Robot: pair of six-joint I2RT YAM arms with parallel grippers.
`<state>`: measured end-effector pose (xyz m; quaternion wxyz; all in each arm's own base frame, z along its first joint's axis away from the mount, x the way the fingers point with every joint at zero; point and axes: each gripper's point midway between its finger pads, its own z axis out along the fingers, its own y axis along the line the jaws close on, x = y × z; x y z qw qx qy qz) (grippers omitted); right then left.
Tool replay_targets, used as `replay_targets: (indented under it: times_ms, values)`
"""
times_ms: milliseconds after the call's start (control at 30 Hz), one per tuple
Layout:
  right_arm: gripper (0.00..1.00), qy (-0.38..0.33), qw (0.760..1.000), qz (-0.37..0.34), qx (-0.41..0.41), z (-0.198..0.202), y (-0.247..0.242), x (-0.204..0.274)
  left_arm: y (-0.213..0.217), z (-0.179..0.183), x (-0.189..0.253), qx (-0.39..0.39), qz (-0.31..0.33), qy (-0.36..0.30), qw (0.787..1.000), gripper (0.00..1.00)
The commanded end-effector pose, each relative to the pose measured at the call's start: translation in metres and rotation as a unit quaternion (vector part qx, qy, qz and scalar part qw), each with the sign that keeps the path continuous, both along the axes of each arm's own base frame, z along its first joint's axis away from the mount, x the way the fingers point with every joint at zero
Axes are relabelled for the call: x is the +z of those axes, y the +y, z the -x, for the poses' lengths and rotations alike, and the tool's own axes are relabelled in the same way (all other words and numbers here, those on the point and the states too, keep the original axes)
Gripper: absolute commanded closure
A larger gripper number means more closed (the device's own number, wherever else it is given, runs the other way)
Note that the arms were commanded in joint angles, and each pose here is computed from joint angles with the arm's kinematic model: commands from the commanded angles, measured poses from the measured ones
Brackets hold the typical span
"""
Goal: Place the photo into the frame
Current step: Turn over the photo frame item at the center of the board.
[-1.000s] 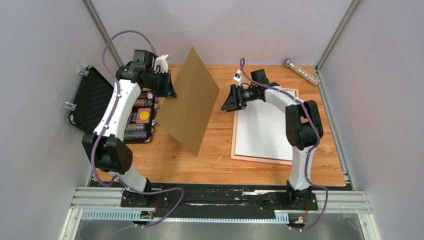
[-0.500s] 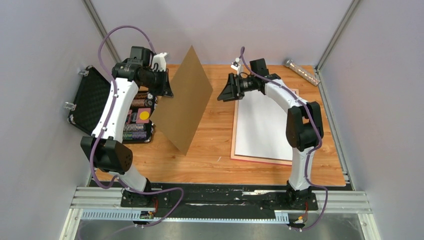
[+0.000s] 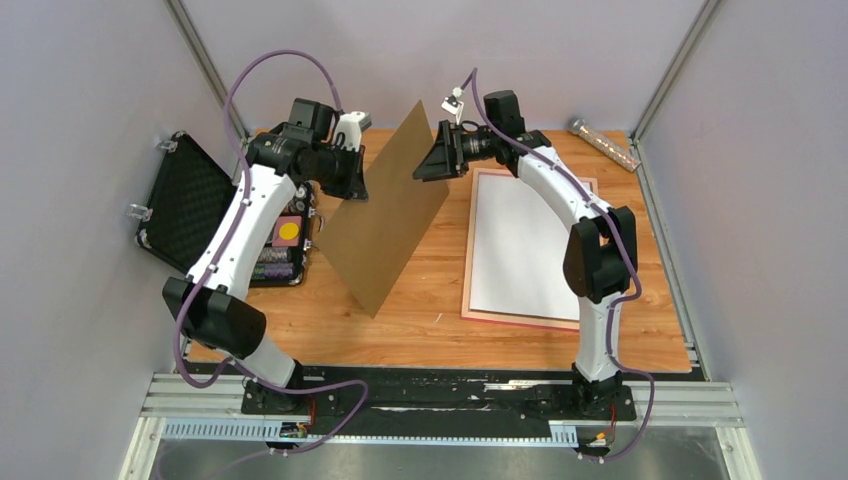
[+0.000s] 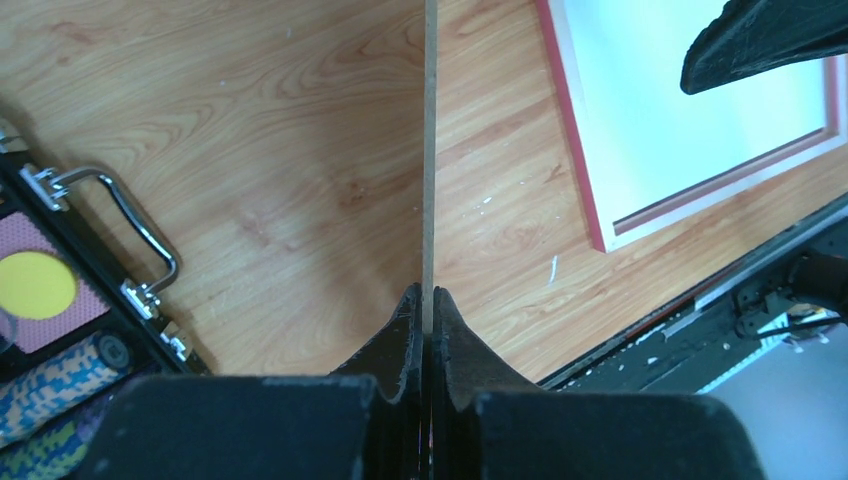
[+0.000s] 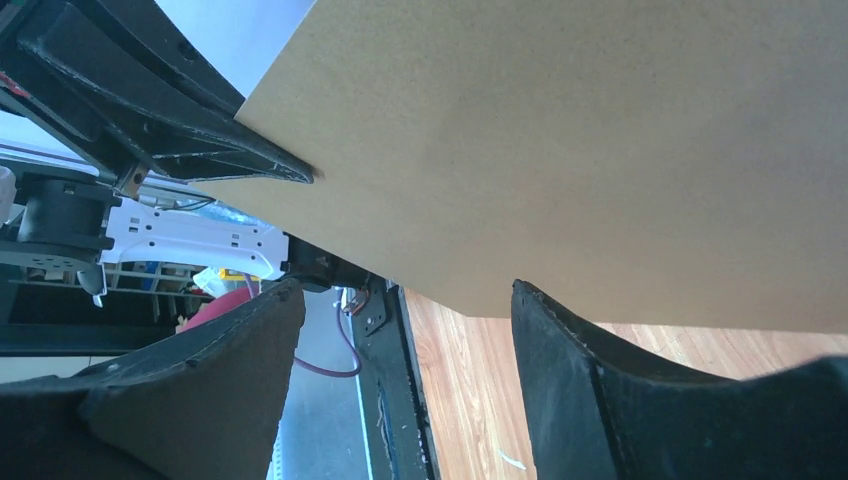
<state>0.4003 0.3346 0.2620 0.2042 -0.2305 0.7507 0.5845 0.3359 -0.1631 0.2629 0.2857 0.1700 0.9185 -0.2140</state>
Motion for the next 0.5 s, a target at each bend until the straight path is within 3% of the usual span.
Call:
replay_targets:
  times_ms: [0,367,467]
  values:
    - [0.26,0.018,1.000,-0.009,0.002,0.001,0.002,-0.001,0.016,-0.008,0.031,0.045,-0.026,-0.071,0.996,1.00]
    - [0.25,0.011,1.000,-0.009,-0.004,0.005,0.001,0.004,0.014,0.003,0.046,0.057,-0.023,-0.094,0.994,1.00]
    - [0.25,0.010,1.000,-0.008,-0.007,0.005,0.003,0.004,0.007,0.005,0.044,0.050,-0.016,-0.093,0.994,0.88]
